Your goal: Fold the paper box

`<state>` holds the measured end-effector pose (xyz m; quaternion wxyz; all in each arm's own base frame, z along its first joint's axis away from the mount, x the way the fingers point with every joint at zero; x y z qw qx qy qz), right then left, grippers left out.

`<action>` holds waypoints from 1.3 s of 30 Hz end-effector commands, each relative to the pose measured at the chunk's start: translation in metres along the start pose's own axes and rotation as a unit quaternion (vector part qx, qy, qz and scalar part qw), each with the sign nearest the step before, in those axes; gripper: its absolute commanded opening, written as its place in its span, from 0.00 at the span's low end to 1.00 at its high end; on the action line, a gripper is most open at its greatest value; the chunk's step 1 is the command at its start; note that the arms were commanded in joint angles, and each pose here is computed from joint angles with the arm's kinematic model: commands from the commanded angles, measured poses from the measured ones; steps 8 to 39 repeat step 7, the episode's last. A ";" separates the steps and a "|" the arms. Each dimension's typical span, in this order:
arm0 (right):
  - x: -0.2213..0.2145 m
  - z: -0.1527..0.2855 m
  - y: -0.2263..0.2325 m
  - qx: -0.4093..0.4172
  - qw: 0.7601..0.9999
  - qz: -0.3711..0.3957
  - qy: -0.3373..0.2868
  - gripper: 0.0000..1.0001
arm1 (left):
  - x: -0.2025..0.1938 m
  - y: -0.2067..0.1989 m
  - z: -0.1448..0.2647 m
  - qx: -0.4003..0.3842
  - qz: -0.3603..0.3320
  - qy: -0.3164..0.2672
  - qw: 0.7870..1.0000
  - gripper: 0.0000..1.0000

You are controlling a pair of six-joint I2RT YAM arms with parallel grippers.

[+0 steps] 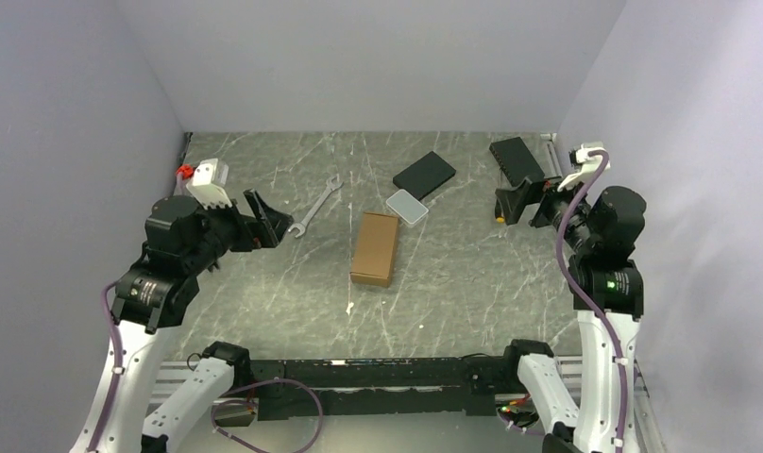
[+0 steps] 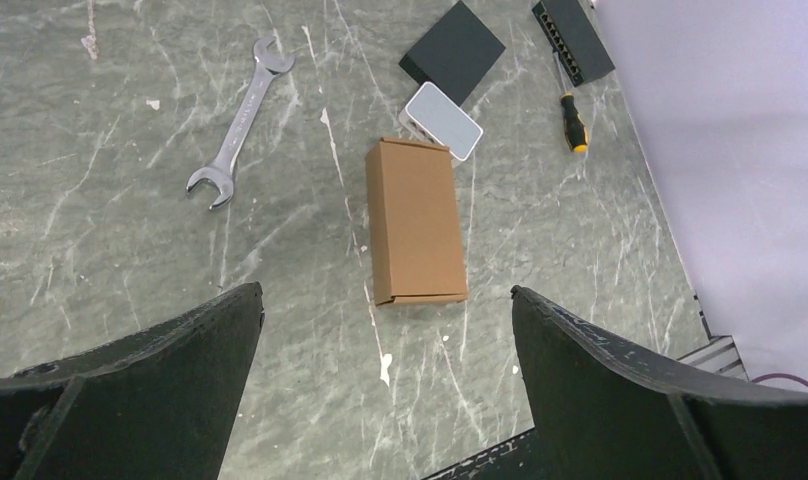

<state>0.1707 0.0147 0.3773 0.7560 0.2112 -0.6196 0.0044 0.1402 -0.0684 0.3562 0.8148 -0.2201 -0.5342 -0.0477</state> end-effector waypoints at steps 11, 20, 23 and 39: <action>0.002 0.011 0.005 -0.009 1.000 -0.009 -0.007 1.00 | -0.003 -0.003 0.016 -0.014 -0.017 -0.010 1.000 1.00; 0.002 0.011 0.005 -0.009 1.000 -0.009 -0.007 1.00 | -0.003 -0.003 0.016 -0.014 -0.017 -0.010 1.000 1.00; 0.002 0.011 0.005 -0.009 1.000 -0.009 -0.007 1.00 | -0.003 -0.003 0.016 -0.014 -0.017 -0.010 1.000 1.00; 0.002 0.011 0.005 -0.009 1.000 -0.009 -0.007 1.00 | -0.003 -0.003 0.016 -0.014 -0.017 -0.010 1.000 1.00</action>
Point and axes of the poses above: each gripper's point midway between its finger pads, its own z axis back along the fingers, its own y axis along the line the jaws close on, x = y × z, the point moved 10 cm from there along z, back along the fingers, and after that the axes turned 10 degrees about -z, right-handed, at the moved point
